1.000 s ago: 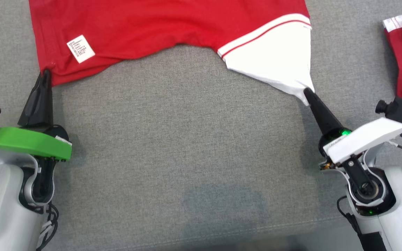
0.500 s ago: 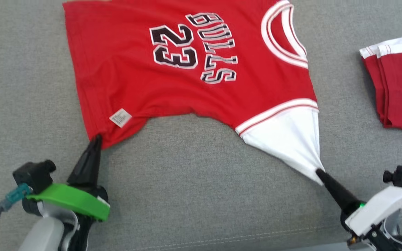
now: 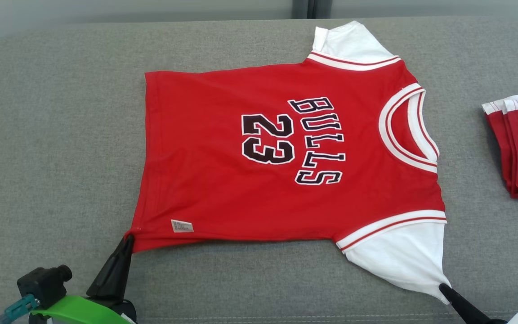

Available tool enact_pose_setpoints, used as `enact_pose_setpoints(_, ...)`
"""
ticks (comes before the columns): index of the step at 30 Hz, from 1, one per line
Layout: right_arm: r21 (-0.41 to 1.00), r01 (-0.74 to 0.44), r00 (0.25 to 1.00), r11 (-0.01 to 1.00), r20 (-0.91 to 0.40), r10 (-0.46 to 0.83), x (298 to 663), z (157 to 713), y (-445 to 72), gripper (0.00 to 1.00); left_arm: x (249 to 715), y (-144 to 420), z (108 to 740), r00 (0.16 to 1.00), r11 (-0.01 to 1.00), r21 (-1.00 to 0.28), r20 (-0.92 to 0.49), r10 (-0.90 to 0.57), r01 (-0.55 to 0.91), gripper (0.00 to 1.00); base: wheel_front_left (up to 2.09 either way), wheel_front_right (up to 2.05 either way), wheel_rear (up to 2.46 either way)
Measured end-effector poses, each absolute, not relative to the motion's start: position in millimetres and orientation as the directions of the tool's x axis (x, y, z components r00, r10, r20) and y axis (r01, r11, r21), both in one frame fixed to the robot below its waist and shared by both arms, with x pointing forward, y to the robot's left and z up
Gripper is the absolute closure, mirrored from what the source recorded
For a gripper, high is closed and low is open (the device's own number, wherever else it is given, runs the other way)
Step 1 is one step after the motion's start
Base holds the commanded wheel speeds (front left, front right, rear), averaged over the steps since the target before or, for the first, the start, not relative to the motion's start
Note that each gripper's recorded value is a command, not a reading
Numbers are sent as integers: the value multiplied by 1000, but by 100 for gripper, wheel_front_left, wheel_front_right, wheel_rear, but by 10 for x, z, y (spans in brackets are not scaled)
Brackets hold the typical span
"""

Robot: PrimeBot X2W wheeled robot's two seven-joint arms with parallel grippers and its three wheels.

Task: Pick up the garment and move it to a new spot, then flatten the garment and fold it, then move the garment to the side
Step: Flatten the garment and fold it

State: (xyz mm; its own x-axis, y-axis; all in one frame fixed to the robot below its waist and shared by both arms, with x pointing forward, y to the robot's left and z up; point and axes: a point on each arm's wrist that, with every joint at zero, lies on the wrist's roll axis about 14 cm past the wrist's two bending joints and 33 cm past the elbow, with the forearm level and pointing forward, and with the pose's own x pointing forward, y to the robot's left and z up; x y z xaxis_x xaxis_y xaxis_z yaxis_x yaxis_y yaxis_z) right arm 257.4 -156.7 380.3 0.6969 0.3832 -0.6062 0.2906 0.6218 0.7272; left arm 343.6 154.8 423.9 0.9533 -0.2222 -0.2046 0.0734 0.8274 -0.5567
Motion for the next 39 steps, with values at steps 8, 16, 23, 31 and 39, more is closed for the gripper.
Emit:
enact_pose_setpoints(8,783,122,769,610,-463,441,2948,4207,-1442,100,3405,1413,4302,940,801,-589,-202,-275,108,100,0,0,0)
enact_pose_setpoints(16,724,-50,798,687,-384,464,3443,4563,-1606,100,3563,1256,4335,883,777,-601,-243,-402,188,100,0,0,0)
enact_pose_setpoints(23,686,-29,791,727,-429,436,3716,4493,-1745,100,3955,1361,4480,872,767,-606,-236,-429,213,100,0,0,0)
enact_pose_setpoints(31,672,-44,786,739,-433,441,4093,4477,-1720,100,4165,1559,4441,844,807,-550,-310,-436,215,100,0,0,0)
enact_pose_setpoints(39,642,-57,730,765,-495,471,4271,4265,-1593,100,4337,1536,4262,812,810,-554,-375,-448,192,100,0,0,0)
